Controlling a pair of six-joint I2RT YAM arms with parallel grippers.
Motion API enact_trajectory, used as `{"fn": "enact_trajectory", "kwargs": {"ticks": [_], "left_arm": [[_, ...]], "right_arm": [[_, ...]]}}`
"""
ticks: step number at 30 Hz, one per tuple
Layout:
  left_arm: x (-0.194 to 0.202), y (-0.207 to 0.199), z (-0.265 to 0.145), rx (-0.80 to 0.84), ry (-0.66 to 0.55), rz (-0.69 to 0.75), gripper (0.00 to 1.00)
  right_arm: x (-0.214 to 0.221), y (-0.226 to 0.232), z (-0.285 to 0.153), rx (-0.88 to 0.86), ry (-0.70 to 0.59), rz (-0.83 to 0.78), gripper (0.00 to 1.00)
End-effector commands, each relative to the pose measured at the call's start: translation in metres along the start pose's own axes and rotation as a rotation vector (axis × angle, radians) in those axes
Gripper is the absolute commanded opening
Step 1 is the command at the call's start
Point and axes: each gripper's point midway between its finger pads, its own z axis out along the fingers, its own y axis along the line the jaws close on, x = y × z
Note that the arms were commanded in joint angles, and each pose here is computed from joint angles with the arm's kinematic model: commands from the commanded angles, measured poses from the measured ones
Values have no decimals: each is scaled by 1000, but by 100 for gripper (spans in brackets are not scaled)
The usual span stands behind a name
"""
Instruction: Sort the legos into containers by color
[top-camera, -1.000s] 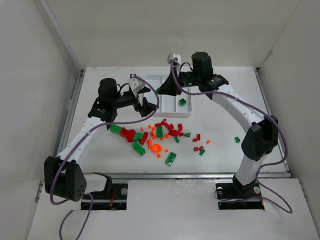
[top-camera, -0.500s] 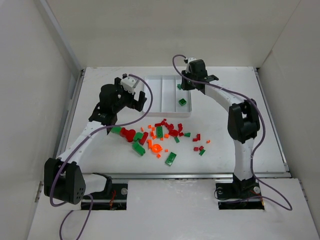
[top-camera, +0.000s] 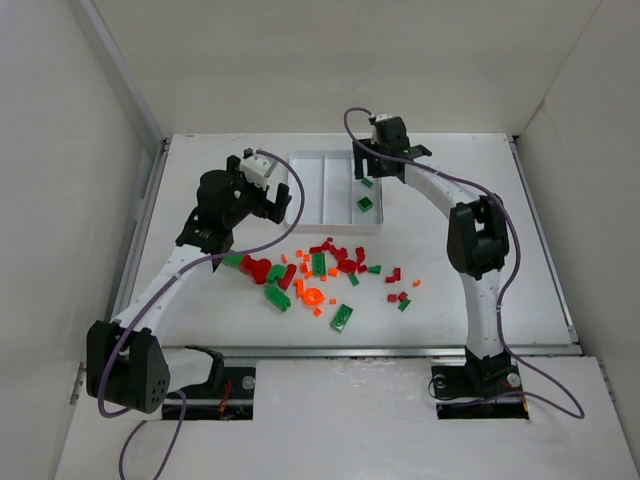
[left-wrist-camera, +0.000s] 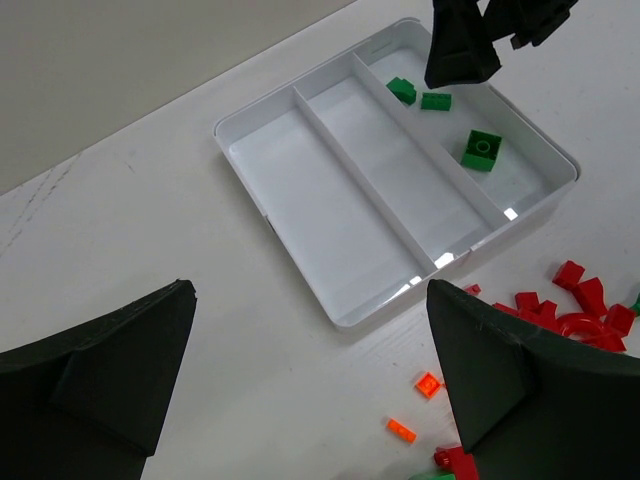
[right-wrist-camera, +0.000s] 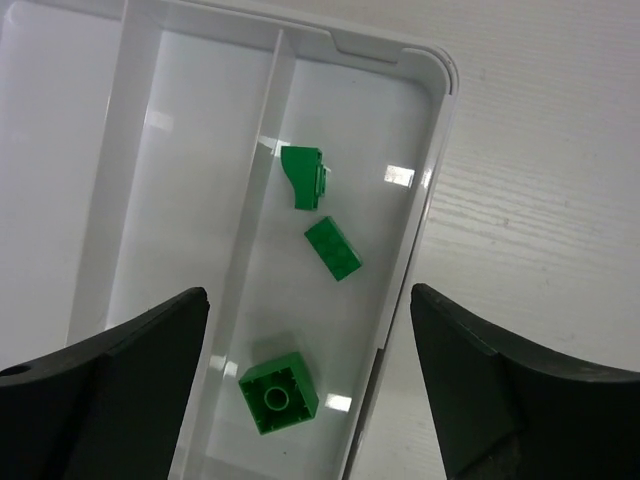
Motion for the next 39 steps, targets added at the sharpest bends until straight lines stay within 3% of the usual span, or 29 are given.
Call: {"fn": "enact_trajectory", "kwargs": {"ticks": [1, 4, 5, 8, 9, 11, 12, 16, 20, 28, 37, 39], "left_arm": [[-18, -1, -7, 0, -62, 27, 100], [-17, -3, -9, 9, -65, 37, 100], [-19, -3, -10, 7, -76, 40, 100], [-11, -2, -12, -12, -79, 41, 100], [-14, -1, -13, -16, -98, 46, 100], [-3, -4, -15, -14, -90, 44, 100], [2, -3, -16, -24, -92, 44, 100], [-1, -4, -22, -33, -139, 57, 100], [3, -5, -26, -39, -162, 83, 100], [3, 1, -33, -85, -192, 106, 100], [-2, 8, -34, -112, -216, 140, 100], [0, 8, -34, -114, -217, 150, 100]], "right_arm": [[-53, -17, -56, 51, -119, 28, 87], [-55, -47, -100, 129, -120, 125, 100], [-43, -76, -113, 199, -84, 166, 100], [7, -123, -154, 310, 9, 303, 100], [51, -150, -162, 368, 114, 368, 100], [78, -167, -189, 418, 146, 492, 100], [116, -184, -203, 487, 223, 566, 100], [180, -197, -221, 575, 350, 624, 100], [203, -183, -221, 523, 414, 671, 100], [241, -194, -218, 558, 593, 560, 96], [251, -201, -205, 535, 683, 544, 95], [254, -198, -202, 517, 699, 542, 90]]}}
